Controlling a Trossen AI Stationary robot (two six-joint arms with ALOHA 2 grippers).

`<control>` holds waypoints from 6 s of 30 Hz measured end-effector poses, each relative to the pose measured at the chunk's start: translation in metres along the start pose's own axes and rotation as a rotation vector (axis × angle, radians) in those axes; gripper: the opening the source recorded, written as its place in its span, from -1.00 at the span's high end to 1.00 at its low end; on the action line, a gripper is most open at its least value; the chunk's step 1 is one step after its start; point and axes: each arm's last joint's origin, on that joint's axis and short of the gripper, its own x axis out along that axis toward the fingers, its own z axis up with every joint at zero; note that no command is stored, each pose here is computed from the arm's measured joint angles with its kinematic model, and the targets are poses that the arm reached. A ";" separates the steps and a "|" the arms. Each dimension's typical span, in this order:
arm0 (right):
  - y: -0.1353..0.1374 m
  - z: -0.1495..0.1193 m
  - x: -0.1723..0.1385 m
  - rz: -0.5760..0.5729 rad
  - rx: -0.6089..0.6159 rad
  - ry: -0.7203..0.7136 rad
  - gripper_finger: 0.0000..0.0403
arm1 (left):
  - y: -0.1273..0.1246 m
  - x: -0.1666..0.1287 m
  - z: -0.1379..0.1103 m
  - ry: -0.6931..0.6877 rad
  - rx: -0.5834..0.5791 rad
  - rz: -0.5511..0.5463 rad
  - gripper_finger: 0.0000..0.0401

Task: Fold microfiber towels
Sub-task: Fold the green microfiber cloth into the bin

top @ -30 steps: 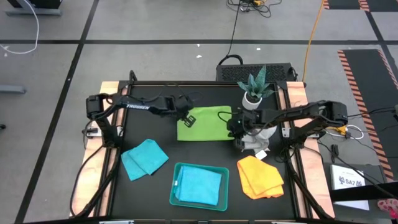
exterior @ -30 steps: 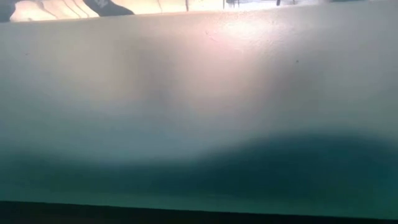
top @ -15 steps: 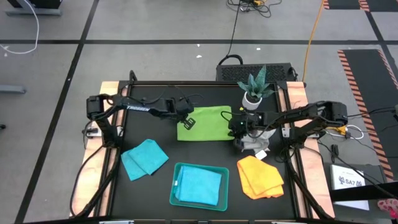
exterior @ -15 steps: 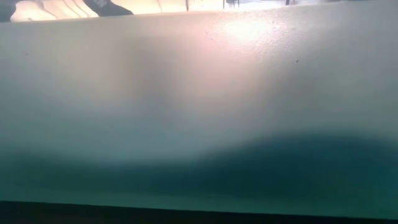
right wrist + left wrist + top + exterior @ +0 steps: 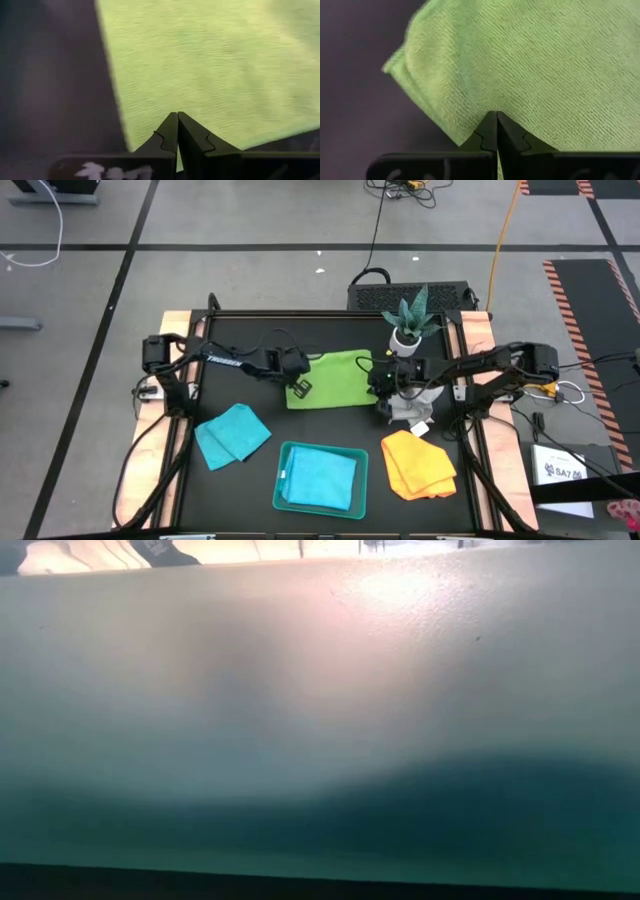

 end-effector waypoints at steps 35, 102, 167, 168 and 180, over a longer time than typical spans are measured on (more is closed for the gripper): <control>-0.027 0.027 -0.052 -0.047 0.155 -0.337 1.00 | -0.039 -0.060 0.058 -0.232 0.247 -0.310 1.00; -0.024 0.028 -0.092 -0.124 0.280 -0.467 1.00 | -0.005 -0.023 0.059 -0.022 0.037 -0.049 1.00; 0.006 0.087 0.065 0.165 -0.090 -0.196 1.00 | 0.026 -0.044 0.083 -0.142 -0.040 0.018 1.00; 0.007 0.090 0.068 0.166 -0.107 -0.186 1.00 | 0.026 -0.044 0.082 -0.133 -0.044 0.022 1.00; 0.009 0.080 0.084 0.180 -0.144 -0.023 1.00 | 0.028 -0.044 0.078 -0.094 -0.049 0.042 1.00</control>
